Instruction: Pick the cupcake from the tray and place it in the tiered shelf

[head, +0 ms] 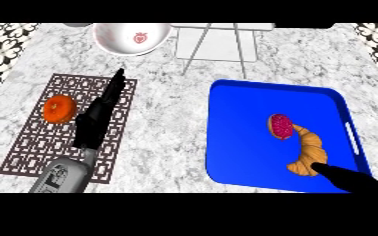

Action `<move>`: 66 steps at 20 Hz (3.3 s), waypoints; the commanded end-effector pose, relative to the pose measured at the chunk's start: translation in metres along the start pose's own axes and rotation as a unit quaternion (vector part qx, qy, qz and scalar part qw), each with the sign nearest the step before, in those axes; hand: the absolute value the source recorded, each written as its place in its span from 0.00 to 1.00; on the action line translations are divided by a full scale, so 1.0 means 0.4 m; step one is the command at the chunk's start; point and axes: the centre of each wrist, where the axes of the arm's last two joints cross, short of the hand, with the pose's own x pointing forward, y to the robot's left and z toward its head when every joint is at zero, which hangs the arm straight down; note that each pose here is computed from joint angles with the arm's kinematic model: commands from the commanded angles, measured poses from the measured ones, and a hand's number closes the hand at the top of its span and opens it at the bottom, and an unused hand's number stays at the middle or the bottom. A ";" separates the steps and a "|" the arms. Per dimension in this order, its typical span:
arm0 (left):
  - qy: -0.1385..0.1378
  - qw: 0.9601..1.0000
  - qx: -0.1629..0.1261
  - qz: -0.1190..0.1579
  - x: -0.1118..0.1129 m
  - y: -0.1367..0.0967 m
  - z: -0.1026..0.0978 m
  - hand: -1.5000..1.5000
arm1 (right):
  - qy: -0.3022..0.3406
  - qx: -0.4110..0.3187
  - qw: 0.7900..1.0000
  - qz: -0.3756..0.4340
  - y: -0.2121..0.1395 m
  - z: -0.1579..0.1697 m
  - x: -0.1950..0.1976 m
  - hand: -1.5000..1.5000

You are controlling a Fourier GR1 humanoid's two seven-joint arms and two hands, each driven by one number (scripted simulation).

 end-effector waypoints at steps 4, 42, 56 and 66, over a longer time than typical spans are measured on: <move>-0.002 1.000 0.002 0.005 0.008 -0.021 -0.004 0.50 | 0.059 0.023 0.991 0.120 -0.010 0.029 0.158 0.00; 0.004 1.000 0.004 0.006 -0.029 0.028 0.025 0.50 | 0.097 0.031 0.986 0.133 0.248 0.077 0.238 0.00; 0.003 1.000 0.008 -0.003 -0.013 -0.011 -0.005 0.50 | 0.121 0.026 0.977 0.175 0.315 -0.034 0.234 0.00; 0.008 1.000 0.009 0.006 -0.009 0.026 0.012 0.50 | 0.131 0.034 0.977 0.166 0.290 -0.059 0.138 0.00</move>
